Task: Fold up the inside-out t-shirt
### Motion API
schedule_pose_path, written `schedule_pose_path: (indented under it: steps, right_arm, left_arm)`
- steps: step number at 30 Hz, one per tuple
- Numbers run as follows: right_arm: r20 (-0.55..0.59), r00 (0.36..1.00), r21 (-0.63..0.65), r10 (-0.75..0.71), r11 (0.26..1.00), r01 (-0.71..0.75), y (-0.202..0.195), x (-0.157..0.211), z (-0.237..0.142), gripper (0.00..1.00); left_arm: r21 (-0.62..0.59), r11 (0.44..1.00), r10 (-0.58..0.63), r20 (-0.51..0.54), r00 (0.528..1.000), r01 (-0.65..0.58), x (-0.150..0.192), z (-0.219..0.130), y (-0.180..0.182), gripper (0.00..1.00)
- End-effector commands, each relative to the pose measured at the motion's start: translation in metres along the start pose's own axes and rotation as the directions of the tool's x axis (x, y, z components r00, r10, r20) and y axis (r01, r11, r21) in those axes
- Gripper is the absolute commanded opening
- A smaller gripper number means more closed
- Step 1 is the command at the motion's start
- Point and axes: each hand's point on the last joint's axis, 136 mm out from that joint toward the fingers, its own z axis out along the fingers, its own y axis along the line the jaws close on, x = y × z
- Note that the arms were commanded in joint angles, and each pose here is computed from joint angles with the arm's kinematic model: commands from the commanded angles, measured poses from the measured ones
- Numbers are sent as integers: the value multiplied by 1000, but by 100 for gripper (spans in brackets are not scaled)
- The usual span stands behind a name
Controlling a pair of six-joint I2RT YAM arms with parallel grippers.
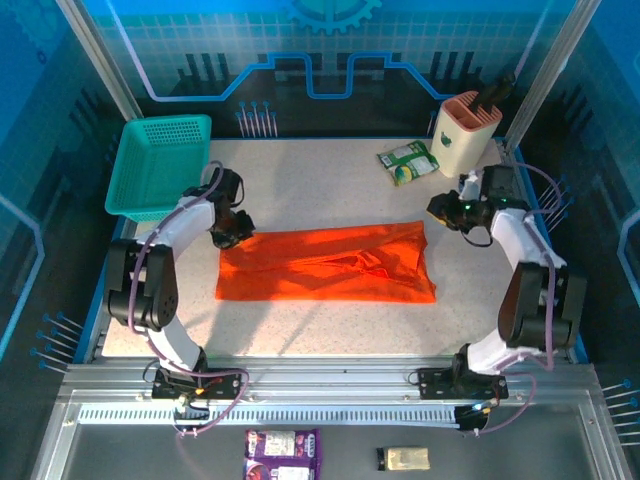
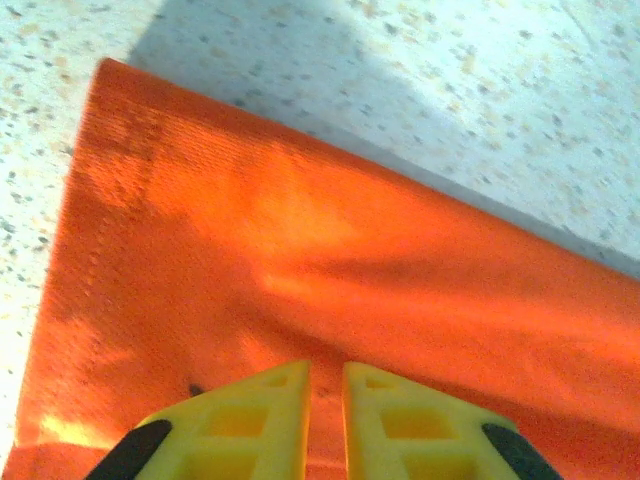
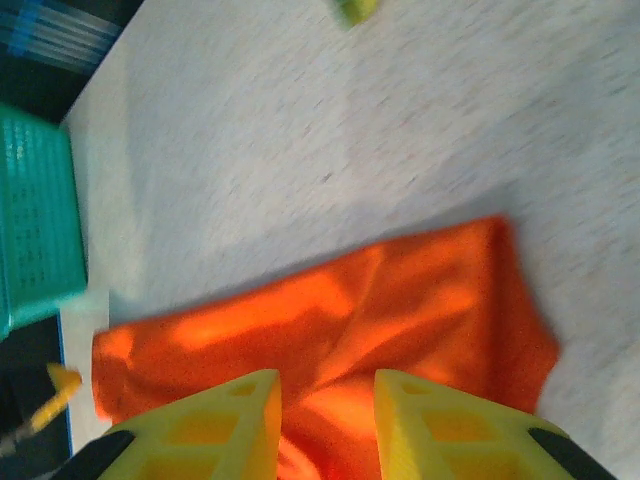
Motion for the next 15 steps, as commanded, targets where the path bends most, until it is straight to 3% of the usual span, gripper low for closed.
schedule_pose_path:
  steps: [1, 3, 6, 9, 15]
  right_arm:
    - [-233, 971, 63, -57, 995, 74, 7, 85, 14, 34]
    - [-297, 944, 125, -144, 974, 188, 12, 115, 19, 38]
    - [-377, 884, 210, -277, 904, 373, 17, 147, 28, 35]
    - [-423, 810, 315, -406, 773, 551, 19, 157, 35, 35]
    - [-539, 656, 359, -528, 561, 746, 33, 171, 69, 36]
  left_arm:
    - [-10, 999, 39, -105, 994, -40, 31, 5, 4, 14]
    - [-29, 999, 37, -132, 991, -42, 41, 14, 12, 14]
    - [-35, 999, 31, -160, 987, -37, 51, 25, 18, 13]
    - [-37, 999, 31, -164, 986, -37, 54, 30, 21, 13]
    - [-60, 997, 33, -176, 984, -44, 57, 37, 27, 13]
